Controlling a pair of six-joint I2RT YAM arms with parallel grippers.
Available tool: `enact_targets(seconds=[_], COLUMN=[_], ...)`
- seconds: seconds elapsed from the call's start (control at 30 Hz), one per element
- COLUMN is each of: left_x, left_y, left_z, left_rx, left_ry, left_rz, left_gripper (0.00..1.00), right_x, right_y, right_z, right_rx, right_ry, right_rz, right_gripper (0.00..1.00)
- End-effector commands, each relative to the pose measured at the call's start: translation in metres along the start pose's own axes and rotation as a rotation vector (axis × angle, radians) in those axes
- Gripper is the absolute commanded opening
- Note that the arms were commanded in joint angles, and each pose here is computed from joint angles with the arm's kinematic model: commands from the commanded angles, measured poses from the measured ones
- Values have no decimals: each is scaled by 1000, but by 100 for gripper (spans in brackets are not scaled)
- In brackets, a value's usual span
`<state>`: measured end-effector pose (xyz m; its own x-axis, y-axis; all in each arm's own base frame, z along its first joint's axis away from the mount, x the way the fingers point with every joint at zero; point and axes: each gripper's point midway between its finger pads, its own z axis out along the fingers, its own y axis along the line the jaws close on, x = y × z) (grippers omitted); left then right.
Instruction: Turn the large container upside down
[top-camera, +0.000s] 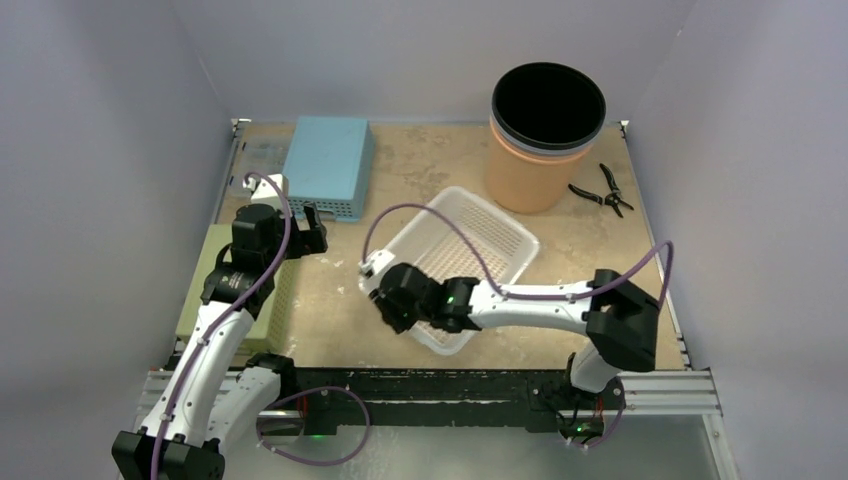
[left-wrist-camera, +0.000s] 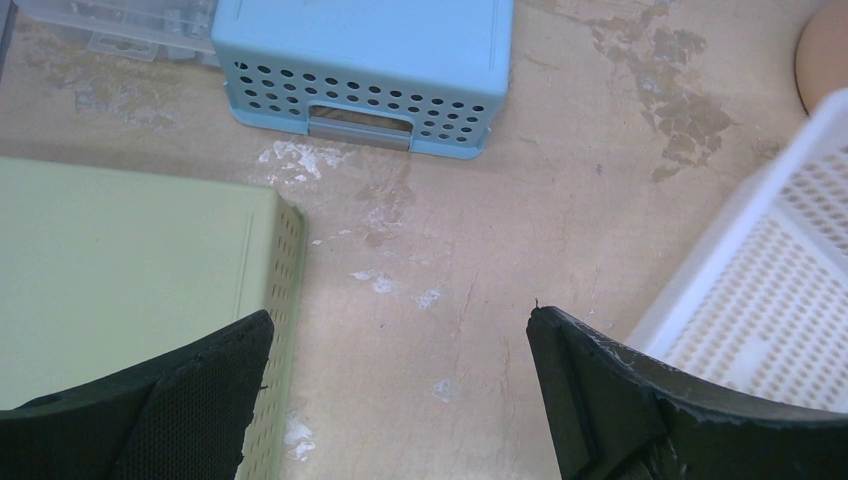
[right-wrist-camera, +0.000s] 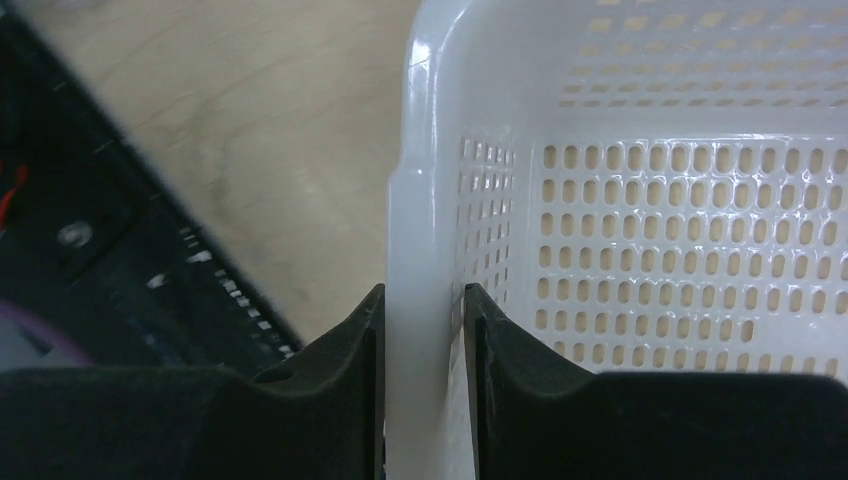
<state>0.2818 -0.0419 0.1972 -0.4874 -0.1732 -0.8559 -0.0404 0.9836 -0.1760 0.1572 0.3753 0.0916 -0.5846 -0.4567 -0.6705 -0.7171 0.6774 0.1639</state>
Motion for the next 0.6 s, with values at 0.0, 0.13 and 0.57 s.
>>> enact_targets(seconds=[0.0,0.13,0.57], left_x=[-5,-3,24], left_y=[0,2,-30], left_z=[3,4,24], left_rx=[-2,-12,166], left_ry=[-21,-14,127], left_rz=[4,2,33], left_gripper=[99,98,94], right_x=[-13,-3,-23], right_y=[91,125,85], right_z=[-4,-2,-49], right_rx=[-252,-323,-158], right_ry=[-51,-51,-227], right_rz=[-225,-332,-311], right_gripper=[26,27,60])
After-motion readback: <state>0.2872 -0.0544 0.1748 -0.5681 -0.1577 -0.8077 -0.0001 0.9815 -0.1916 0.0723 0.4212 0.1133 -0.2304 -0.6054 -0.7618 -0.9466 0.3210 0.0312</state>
